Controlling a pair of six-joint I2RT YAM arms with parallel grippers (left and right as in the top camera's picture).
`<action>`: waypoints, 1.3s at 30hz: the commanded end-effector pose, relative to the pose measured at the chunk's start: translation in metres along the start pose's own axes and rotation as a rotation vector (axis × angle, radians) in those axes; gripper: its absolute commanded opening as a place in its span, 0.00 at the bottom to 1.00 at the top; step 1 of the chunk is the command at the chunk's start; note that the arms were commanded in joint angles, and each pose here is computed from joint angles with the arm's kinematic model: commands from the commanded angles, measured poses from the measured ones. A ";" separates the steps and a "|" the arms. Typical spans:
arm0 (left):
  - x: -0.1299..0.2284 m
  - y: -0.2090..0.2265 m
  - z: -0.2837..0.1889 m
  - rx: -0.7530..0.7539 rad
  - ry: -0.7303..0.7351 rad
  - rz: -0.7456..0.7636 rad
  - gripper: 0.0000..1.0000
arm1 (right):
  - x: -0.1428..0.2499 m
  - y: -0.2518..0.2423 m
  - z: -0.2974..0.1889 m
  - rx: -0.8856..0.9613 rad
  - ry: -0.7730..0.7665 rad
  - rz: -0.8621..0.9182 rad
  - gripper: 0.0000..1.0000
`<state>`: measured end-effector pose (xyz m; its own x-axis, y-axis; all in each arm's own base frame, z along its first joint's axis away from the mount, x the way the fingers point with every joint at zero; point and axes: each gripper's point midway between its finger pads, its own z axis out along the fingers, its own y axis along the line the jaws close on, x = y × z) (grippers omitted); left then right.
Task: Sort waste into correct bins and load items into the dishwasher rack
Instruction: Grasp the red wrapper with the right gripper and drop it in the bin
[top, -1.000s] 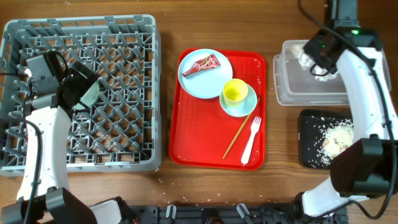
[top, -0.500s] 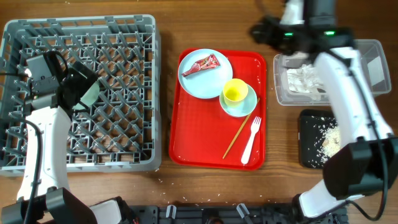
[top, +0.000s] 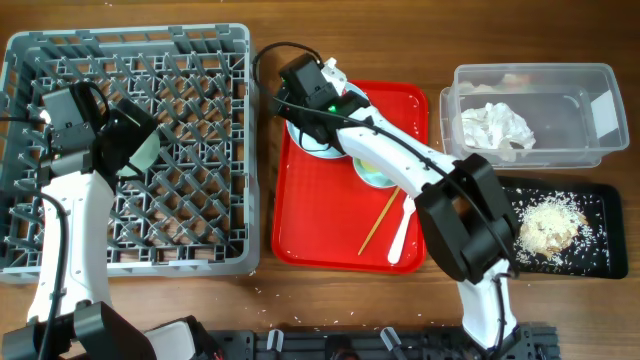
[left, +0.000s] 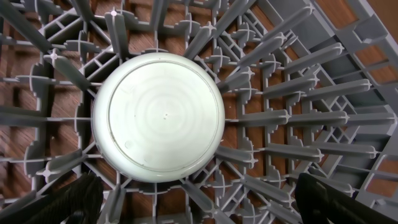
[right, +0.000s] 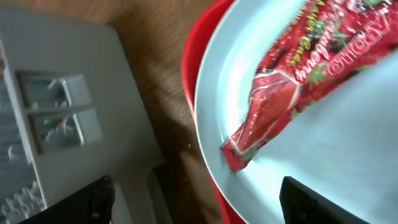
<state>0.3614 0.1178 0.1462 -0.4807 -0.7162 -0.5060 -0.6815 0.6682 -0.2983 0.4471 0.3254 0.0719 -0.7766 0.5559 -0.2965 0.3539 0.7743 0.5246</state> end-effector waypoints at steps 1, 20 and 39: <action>-0.005 -0.001 -0.007 0.011 -0.019 -0.010 1.00 | 0.001 -0.030 0.010 0.116 -0.035 0.234 0.77; -0.005 -0.001 -0.007 0.011 -0.019 -0.010 1.00 | 0.016 -0.053 0.060 0.138 0.009 0.300 0.37; -0.005 -0.001 -0.007 0.011 -0.019 -0.010 1.00 | -0.194 -0.210 -0.203 0.330 -0.234 0.782 0.05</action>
<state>0.3613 0.1177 0.1461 -0.4809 -0.7162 -0.5057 -0.6817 0.6682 -0.2981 0.4306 0.0353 0.1999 -0.3251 0.9206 -0.2163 0.8014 0.3897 0.4539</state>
